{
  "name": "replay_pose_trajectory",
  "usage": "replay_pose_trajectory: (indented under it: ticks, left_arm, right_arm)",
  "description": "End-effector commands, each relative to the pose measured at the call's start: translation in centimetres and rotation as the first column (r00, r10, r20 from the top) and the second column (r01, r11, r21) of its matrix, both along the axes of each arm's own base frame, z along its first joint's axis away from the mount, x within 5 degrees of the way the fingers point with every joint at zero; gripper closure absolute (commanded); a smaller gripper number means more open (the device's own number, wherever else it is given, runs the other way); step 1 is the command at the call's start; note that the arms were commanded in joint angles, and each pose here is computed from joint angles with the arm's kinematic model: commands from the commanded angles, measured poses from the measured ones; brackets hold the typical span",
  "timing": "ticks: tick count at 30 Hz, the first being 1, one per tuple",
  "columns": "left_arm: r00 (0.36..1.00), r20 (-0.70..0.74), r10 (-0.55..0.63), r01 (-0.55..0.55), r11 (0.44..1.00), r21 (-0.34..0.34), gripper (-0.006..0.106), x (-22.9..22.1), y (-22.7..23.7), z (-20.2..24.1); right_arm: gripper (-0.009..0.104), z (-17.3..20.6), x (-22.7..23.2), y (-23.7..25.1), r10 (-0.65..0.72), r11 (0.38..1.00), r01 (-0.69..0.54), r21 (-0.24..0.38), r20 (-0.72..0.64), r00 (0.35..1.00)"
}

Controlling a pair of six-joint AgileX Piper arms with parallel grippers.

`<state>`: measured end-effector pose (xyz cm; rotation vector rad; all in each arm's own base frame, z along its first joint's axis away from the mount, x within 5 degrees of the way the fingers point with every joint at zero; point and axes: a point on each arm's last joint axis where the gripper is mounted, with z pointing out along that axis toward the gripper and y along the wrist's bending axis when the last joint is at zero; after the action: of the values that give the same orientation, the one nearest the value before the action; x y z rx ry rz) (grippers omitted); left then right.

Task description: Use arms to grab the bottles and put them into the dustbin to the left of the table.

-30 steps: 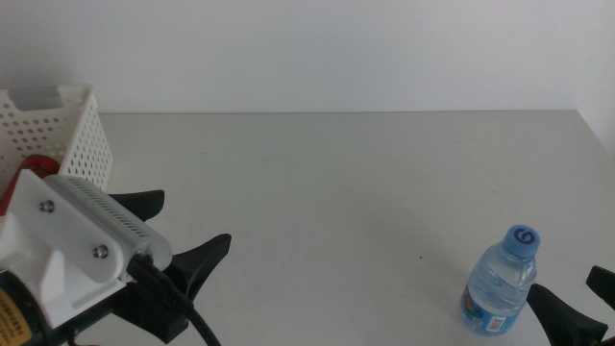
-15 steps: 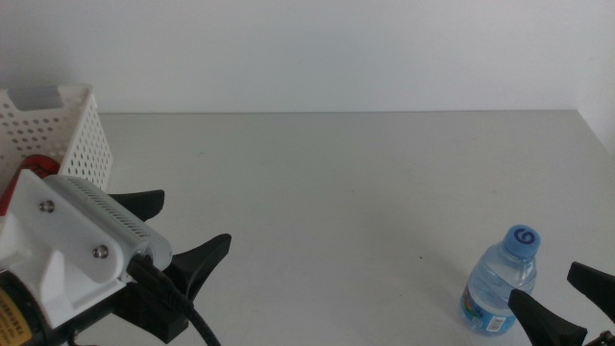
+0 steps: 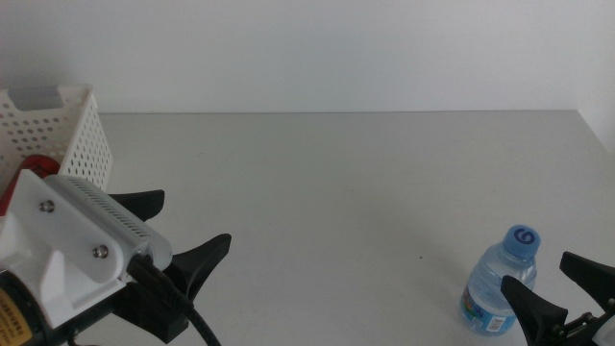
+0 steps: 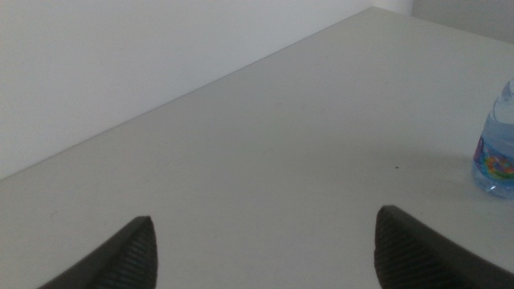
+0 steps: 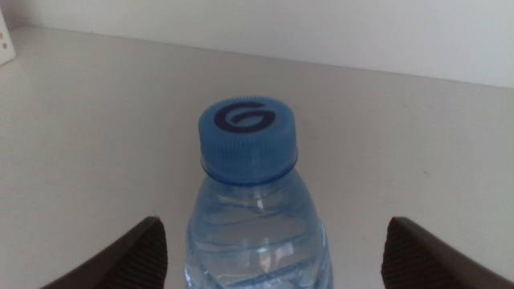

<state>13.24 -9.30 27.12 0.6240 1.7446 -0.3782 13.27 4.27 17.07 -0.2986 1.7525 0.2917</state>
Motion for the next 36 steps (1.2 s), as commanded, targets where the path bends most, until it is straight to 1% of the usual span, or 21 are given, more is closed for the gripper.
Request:
replay_pose_trajectory:
  ticks: [1, 7, 12, 18, 22, 26, 30, 32, 33, 35, 36]
  left_arm:
    - [0.997, 0.074, 0.0, 0.005, 0.997, -0.073, 0.009, 0.2, -0.2, 1.6]
    - [0.997, 0.074, 0.0, 0.005, 0.997, -0.073, 0.009, 0.2, -0.2, 1.6]
    - [0.997, 0.074, 0.0, 0.005, 0.997, -0.073, 0.009, 0.2, -0.2, 1.6]
    - [0.997, 0.074, 0.0, 0.005, 0.997, -0.073, 0.009, 0.2, -0.2, 1.6]
    - [0.997, 0.074, 0.0, 0.005, 0.997, -0.073, 0.009, 0.2, -0.2, 1.6]
    - [0.997, 0.074, 0.0, 0.005, 0.997, -0.073, 0.009, 0.2, -0.2, 1.6]
    - [0.997, 0.074, 0.0, 0.005, 0.997, -0.073, 0.009, 0.2, -0.2, 1.6]
    - [0.997, 0.074, 0.0, 0.005, 0.997, -0.073, 0.009, 0.2, -0.2, 1.6]
    - [0.997, 0.074, 0.0, 0.005, 0.997, -0.073, 0.009, 0.2, -0.2, 1.6]
    - [0.997, 0.074, 0.0, 0.005, 0.997, -0.073, 0.009, 0.2, -0.2, 1.6]
    - [0.997, 0.074, 0.0, 0.005, 0.997, -0.073, 0.009, 0.2, -0.2, 1.6]
  right_arm:
    - [0.011, 1.2, 0.4, 0.3, 0.014, 0.999, -0.019, 0.036, 0.121, 0.993]
    - [0.011, 0.7, 0.6, 0.3, 0.018, 0.999, -0.021, 0.032, 0.095, 0.995]
    - [0.011, 0.7, 1.0, 0.5, 0.022, 0.999, -0.027, 0.044, 0.107, 0.994]
    - [0.011, 0.4, 2.3, 1.2, 0.07, 0.997, -0.072, 0.018, 0.078, 0.995]
    - [0.011, -0.1, 3.1, 1.2, 0.06, 0.998, -0.061, 0.018, 0.047, 0.997]
    - [0.011, -0.6, 4.3, 1.5, 0.066, 0.998, -0.066, 0.006, 0.023, 0.998]
    - [0.013, -1.0, 5.3, 1.7, 0.071, 0.997, -0.07, -0.025, 0.005, 0.997]
    - [0.016, -1.3, 5.5, 1.8, 0.07, 0.997, -0.07, -0.039, -0.007, 0.998]
    - [0.02, -1.6, 5.6, 1.8, 0.07, 0.996, -0.071, -0.045, -0.016, 0.997]
    - [0.031, -1.9, 5.7, 1.7, 0.064, 0.997, -0.065, -0.049, -0.031, 0.997]
    - [0.04, -2.0, 5.7, 1.7, 0.062, 0.997, -0.064, -0.05, -0.039, 0.997]
